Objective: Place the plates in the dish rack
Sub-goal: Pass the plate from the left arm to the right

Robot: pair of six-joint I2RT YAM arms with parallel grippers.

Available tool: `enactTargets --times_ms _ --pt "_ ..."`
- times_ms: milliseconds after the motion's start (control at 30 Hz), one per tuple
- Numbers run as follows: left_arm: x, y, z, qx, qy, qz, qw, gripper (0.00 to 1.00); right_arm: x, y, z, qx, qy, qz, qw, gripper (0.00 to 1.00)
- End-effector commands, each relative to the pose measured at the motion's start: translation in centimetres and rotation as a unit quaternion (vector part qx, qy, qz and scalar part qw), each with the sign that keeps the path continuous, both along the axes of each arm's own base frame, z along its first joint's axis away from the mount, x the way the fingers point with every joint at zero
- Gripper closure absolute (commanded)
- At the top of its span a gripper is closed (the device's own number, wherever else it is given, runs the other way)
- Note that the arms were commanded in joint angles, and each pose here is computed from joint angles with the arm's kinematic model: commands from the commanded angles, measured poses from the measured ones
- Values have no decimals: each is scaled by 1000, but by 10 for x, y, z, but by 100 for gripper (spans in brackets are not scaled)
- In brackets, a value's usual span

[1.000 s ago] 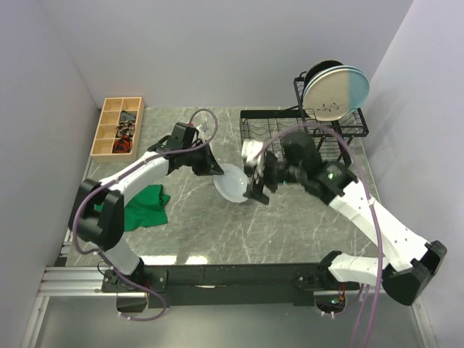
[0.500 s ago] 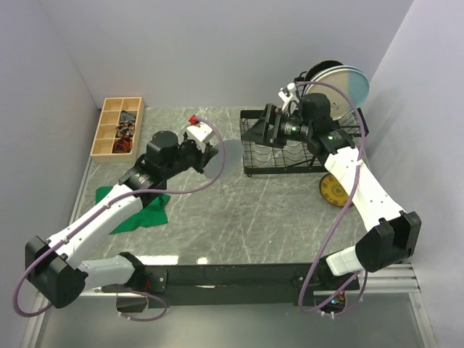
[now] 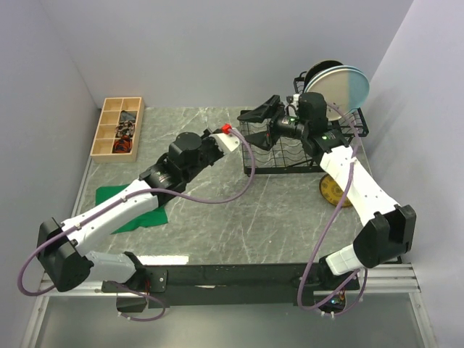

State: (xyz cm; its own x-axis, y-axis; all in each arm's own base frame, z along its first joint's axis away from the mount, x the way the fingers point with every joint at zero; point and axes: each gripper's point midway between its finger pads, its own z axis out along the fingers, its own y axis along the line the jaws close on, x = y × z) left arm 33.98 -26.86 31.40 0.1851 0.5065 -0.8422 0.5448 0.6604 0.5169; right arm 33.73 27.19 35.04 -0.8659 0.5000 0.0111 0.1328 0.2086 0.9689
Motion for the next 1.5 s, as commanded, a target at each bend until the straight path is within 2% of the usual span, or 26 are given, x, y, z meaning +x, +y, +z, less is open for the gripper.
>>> enactTargets --times_ms 0,200,300,333,400,433,667,700,733,833,933,967,1067,1167,1267,1367,1467 --pt "0 -13 86 -55 -110 1 992 99 3 7 0 13 60 -32 998 21" --pt "-6 -32 91 -50 -116 -27 992 99 16 12 7 23 74 -64 995 27" --pt "-7 -34 90 -48 -117 -31 991 99 18 9 10 21 71 -74 994 36" --pt "-8 -36 89 -47 -117 -34 991 99 15 8 9 16 74 -76 994 42" --pt "-9 -36 88 -45 -115 -37 992 99 13 5 2 2 77 -80 994 49" --pt "-9 -37 89 -45 -115 -39 992 99 10 3 1 -3 79 -83 993 58" --pt "-20 -42 94 -49 -114 -64 990 99 8 -3 -14 -17 90 -98 991 69" --pt "-21 -44 94 -48 -113 -70 990 99 8 -2 -14 -16 91 -97 991 73" --pt "-23 -45 92 -46 -109 -74 990 99 9 -2 -11 -13 85 -98 991 81" --pt "-26 -47 93 -49 -104 -84 990 99 10 -3 -5 -7 79 -100 992 100" --pt "-29 -46 96 -66 -99 -81 990 66 8 -5 4 -3 61 -100 993 100" --pt "-31 -44 100 -80 -99 -81 989 49 7 -7 6 -4 54 -100 993 100" --pt "-41 -41 105 -110 -89 -89 986 20 3 -15 16 -2 23 -104 994 100" --pt "-53 -36 107 -135 -74 -103 983 8 -1 -28 20 -6 -11 -112 994 100" --pt "-66 -26 114 -165 -61 -108 979 1 -6 -46 35 -12 -67 -123 990 100" --pt "-75 -7 118 -195 -48 -88 976 1 -18 -63 61 -35 -178 -136 974 100" --pt "-76 9 106 -214 -21 -64 974 0 -35 -75 79 -41 -237 -143 960 100"
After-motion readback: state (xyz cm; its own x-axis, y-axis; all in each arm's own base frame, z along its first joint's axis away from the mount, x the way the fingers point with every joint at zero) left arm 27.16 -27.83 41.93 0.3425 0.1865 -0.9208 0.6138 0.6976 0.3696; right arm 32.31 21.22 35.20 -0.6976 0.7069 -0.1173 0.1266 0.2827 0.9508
